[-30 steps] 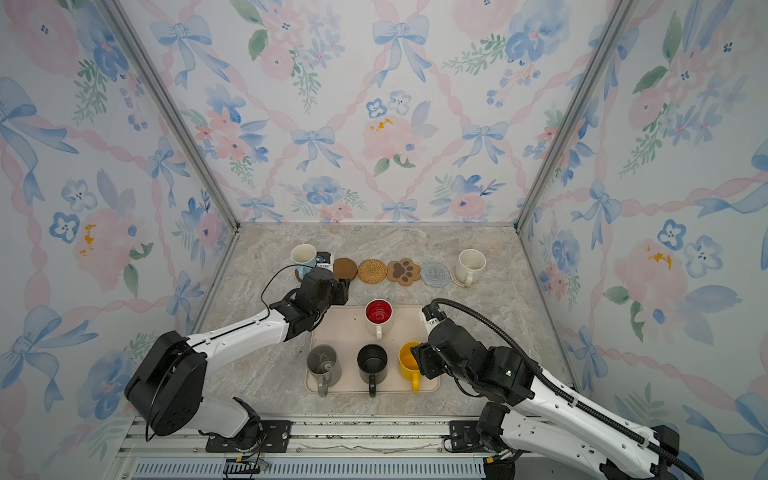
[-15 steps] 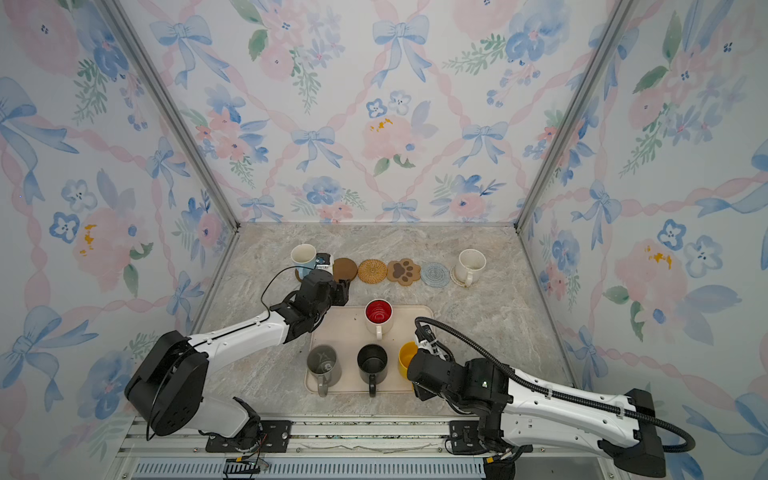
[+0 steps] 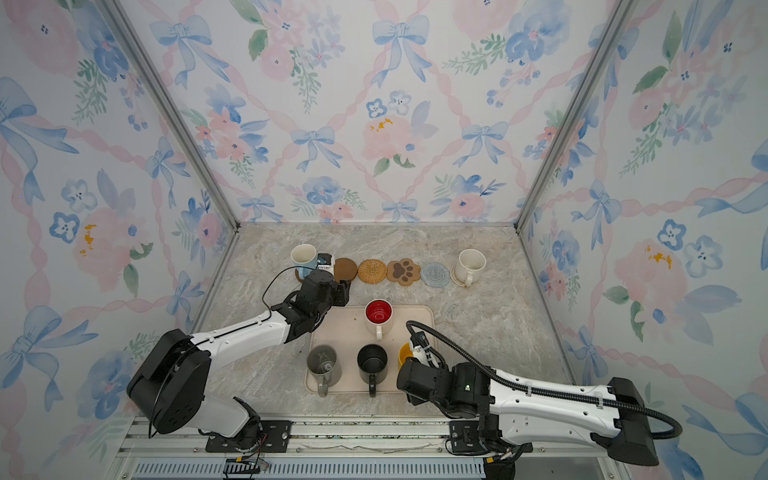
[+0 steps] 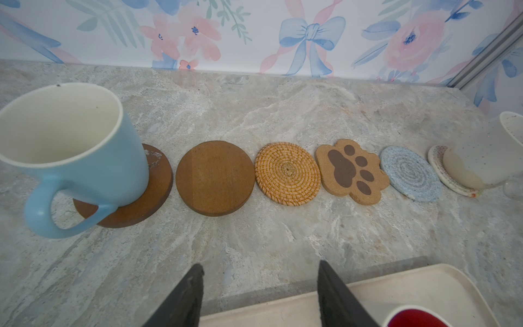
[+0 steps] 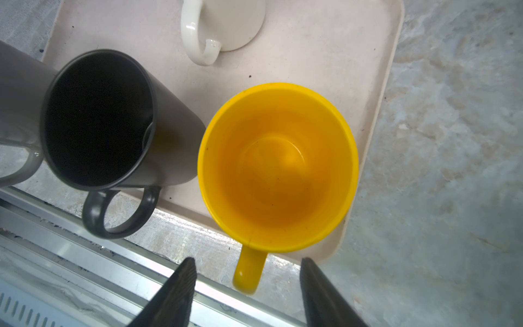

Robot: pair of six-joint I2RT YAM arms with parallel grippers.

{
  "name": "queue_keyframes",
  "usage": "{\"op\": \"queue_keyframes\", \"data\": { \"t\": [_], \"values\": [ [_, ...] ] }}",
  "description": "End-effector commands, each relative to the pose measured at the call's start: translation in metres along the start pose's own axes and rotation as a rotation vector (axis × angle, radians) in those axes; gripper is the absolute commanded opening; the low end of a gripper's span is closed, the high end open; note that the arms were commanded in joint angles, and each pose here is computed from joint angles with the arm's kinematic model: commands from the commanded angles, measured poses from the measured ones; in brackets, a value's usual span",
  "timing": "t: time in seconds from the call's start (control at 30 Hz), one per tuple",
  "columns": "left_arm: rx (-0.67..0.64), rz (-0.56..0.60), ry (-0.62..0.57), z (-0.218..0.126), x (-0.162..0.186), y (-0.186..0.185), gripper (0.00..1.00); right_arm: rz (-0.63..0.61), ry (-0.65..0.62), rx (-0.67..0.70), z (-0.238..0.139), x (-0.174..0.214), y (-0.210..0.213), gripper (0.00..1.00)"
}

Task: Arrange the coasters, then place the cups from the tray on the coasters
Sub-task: 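Lower the right gripper into the yellow mug on the tray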

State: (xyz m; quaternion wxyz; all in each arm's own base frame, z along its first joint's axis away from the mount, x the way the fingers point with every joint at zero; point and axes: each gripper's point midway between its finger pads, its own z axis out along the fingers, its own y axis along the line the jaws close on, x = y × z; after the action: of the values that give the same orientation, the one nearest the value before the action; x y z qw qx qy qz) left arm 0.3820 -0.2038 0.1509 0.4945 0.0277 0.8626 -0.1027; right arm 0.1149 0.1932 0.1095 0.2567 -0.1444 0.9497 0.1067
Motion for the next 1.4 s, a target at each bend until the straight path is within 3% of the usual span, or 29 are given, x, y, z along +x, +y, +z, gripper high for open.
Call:
{"op": "queue_keyframes", "data": {
  "t": [0.0,0.27,0.9,1.1,1.3,1.37],
  "values": [
    [0.0,0.018,0.003,0.003,0.004,0.0,0.6,0.01,0.045,0.007,0.008,0.01,0.002,0.63],
    [0.002,0.024,0.009,0.005,0.006,-0.001,0.61,0.01,0.164,0.058,0.026,0.023,0.002,0.59],
    [-0.009,0.031,0.021,0.008,0.011,0.002,0.62,0.111,0.209,0.051,0.043,0.018,-0.013,0.38],
    [-0.008,0.033,0.026,0.01,0.012,0.002,0.63,0.122,0.222,0.054,0.046,0.02,-0.016,0.25],
    [-0.009,0.034,0.029,0.011,0.013,0.002,0.63,0.114,0.235,0.075,0.047,0.021,-0.018,0.0],
    [-0.007,0.036,0.031,0.012,0.013,0.002,0.63,0.105,0.233,0.085,0.046,0.019,-0.019,0.0]
  ]
}}
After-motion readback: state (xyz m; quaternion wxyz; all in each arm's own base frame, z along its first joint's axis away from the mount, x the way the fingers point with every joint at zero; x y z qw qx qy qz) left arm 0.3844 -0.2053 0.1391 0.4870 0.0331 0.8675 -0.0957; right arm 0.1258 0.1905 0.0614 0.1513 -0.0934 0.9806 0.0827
